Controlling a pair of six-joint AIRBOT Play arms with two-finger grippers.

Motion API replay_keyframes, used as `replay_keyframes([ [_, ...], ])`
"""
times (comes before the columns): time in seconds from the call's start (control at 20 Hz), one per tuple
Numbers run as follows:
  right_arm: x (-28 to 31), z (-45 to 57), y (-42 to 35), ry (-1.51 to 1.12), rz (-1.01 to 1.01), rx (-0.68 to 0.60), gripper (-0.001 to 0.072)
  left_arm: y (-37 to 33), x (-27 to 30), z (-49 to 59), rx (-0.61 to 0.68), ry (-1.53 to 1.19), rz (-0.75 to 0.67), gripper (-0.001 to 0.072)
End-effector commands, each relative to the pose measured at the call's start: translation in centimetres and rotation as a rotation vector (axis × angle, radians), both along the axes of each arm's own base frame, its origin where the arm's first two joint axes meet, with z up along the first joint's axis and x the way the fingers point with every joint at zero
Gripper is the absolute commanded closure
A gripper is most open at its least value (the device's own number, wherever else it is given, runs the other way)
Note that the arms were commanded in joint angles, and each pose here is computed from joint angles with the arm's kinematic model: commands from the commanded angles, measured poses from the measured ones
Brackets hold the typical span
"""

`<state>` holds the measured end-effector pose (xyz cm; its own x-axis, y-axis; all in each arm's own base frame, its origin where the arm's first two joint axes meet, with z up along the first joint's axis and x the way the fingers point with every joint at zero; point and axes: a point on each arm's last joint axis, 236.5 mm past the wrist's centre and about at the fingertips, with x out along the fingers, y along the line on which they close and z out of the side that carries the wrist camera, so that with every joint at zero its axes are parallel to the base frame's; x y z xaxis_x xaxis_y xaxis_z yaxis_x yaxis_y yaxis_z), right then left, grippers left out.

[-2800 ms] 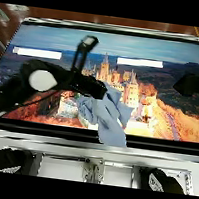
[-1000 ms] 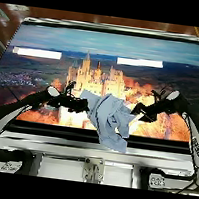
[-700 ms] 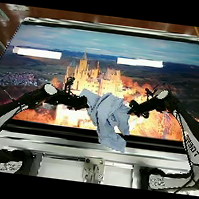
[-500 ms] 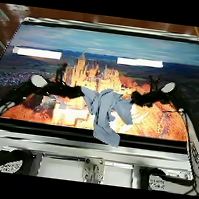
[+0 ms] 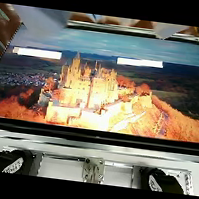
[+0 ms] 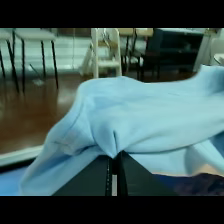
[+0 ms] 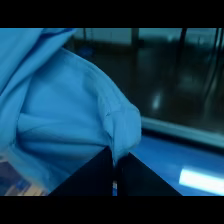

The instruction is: Fold the shirts.

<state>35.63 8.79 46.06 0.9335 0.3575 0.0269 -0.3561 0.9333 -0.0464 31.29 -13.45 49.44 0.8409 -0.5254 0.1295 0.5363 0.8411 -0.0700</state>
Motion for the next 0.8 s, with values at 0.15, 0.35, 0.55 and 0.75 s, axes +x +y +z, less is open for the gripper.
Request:
replay_keyframes([
  [0.15,-7.7,-0.8,-3.4,0.097,-0.132,-0.170,0.0652,6.0,-5.2,-0.6,0.176,0.067,0.248,0.0667],
  [0.35,-8.4,-2.0,-3.8,0.147,-0.143,-0.196,0.0653,6.5,-5.4,-2.4,0.206,0.137,0.266,0.0667],
  [0.55,-10.0,1.1,-4.3,0.024,-0.175,-0.171,0.0653,6.8,-8.6,0.5,0.173,0.025,0.283,0.0667],
  [0.75,-10.1,3.5,-4.6,-0.059,-0.193,-0.103,0.0652,6.3,-9.3,-3.7,0.245,0.182,0.245,0.0667],
])
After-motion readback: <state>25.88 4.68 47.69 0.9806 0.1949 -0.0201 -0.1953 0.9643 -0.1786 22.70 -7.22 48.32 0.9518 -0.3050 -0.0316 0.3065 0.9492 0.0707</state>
